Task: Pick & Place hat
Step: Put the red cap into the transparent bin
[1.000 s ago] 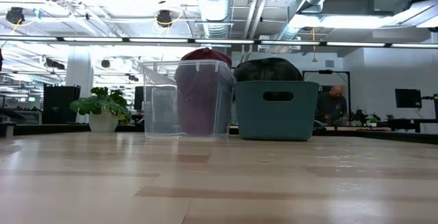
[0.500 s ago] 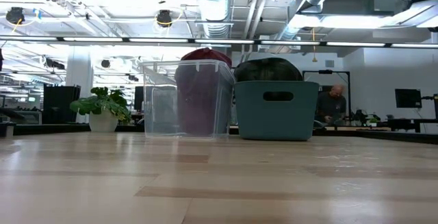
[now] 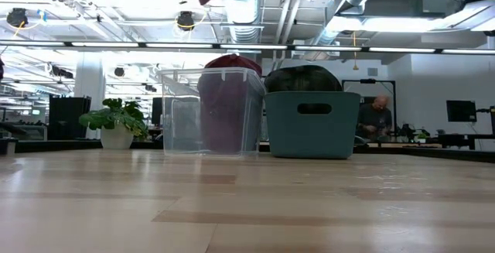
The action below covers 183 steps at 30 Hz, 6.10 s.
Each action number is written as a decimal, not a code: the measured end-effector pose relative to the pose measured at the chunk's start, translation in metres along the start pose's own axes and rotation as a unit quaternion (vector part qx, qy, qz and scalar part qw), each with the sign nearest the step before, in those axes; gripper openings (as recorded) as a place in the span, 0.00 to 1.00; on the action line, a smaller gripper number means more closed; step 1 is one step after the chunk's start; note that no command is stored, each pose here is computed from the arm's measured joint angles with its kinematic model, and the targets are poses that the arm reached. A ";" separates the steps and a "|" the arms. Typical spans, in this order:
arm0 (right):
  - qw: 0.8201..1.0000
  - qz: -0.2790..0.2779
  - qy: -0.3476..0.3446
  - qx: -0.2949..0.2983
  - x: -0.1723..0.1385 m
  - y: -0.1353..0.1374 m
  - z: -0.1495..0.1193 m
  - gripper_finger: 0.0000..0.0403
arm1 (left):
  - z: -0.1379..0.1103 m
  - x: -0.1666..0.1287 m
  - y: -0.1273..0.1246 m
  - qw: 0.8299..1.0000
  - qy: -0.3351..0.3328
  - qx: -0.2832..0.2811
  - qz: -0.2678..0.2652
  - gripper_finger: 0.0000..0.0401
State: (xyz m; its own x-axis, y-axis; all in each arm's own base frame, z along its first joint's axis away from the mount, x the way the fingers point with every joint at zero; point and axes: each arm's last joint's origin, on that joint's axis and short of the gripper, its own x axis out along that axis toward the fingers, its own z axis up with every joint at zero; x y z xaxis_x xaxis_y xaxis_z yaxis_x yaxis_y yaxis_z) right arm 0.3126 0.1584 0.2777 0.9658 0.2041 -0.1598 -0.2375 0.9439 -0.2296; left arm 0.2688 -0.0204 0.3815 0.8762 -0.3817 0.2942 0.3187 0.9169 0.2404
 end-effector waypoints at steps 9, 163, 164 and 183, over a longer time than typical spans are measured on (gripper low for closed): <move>0.995 -0.097 0.018 -0.020 -0.002 -0.004 0.000 0.01 | 0.026 -0.021 -0.037 0.996 0.038 0.005 -0.076 0.51; 0.980 -0.193 0.051 -0.019 -0.004 -0.008 -0.003 0.00 | 0.058 -0.006 -0.064 0.983 0.139 0.072 0.095 0.51; 0.979 -0.199 0.049 -0.019 -0.004 -0.008 -0.002 0.00 | 0.055 -0.007 -0.071 0.982 0.149 0.076 0.089 0.51; 0.972 -0.234 0.009 -0.006 -0.026 -0.021 0.023 0.00 | -0.033 0.010 -0.172 0.905 0.308 0.240 0.167 0.51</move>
State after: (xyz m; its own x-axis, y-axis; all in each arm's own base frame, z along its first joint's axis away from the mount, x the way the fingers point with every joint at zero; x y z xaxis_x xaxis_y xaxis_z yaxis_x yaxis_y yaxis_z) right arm 0.2951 0.1394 0.3088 0.9663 -0.2524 -0.0511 0.2272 0.9289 -0.2924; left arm 0.2342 -0.1782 0.3127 0.9774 0.1800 -0.1111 -0.0652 0.7560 0.6513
